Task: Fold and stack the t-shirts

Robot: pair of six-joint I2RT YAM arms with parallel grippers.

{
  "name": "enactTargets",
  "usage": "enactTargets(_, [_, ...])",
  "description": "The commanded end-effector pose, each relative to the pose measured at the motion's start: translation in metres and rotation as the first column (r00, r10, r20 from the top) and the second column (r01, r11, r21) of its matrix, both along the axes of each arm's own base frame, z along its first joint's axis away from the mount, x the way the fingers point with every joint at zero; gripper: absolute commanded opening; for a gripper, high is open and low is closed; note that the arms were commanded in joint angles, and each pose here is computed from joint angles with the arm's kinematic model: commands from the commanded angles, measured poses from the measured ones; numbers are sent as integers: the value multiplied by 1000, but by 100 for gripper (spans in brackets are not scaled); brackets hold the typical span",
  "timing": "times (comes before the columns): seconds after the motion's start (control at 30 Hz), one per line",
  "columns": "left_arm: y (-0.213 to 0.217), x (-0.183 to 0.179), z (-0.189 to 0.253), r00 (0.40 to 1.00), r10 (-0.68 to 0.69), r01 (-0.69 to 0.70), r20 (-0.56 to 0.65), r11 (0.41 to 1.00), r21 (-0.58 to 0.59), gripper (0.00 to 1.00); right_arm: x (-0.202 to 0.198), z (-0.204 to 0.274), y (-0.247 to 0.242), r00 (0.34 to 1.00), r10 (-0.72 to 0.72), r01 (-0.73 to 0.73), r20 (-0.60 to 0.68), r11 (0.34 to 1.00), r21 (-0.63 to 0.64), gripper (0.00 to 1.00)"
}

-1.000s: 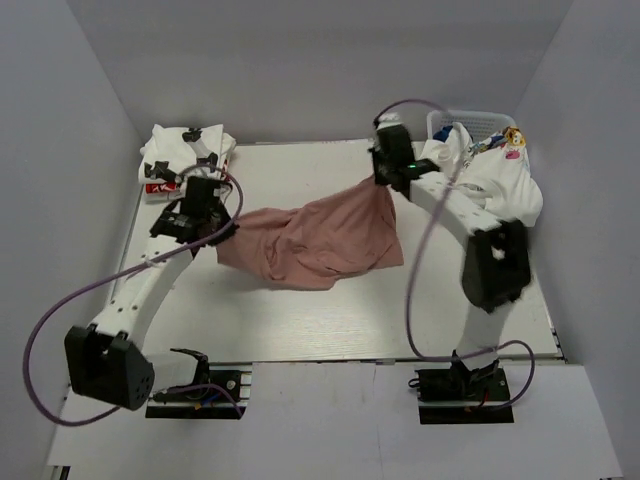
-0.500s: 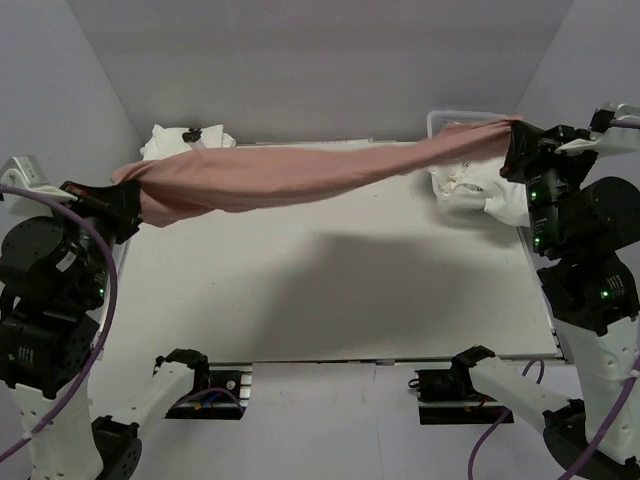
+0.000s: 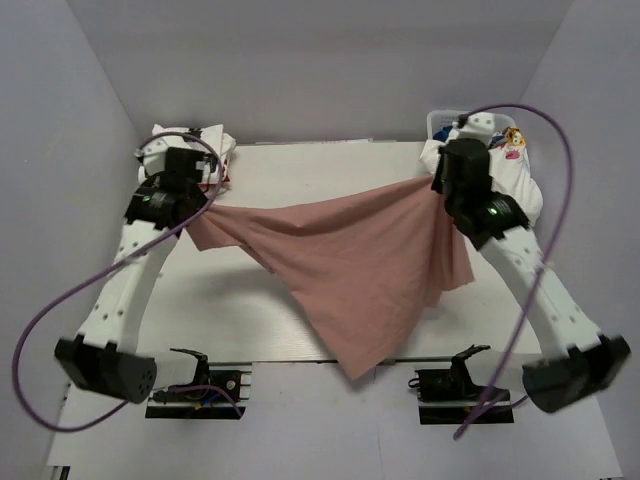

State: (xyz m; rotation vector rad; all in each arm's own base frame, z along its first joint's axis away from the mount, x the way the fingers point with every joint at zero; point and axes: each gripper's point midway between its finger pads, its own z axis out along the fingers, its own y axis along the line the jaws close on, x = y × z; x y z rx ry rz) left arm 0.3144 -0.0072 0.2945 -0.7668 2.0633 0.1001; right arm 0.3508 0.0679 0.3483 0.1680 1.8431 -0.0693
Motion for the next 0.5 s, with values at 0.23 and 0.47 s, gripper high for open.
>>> enactTargets(0.23, [3, 36, -146, 948, 75, -68, -310, 997, 32, 58, 103, -128, 57, 930, 122, -162, -346, 983, -91, 21])
enactTargets(0.47, [8, 33, -134, 956, 93, -93, -280, 996, 13, 100, 44, -118, 93, 880, 341, -360, -329, 933, 2, 90])
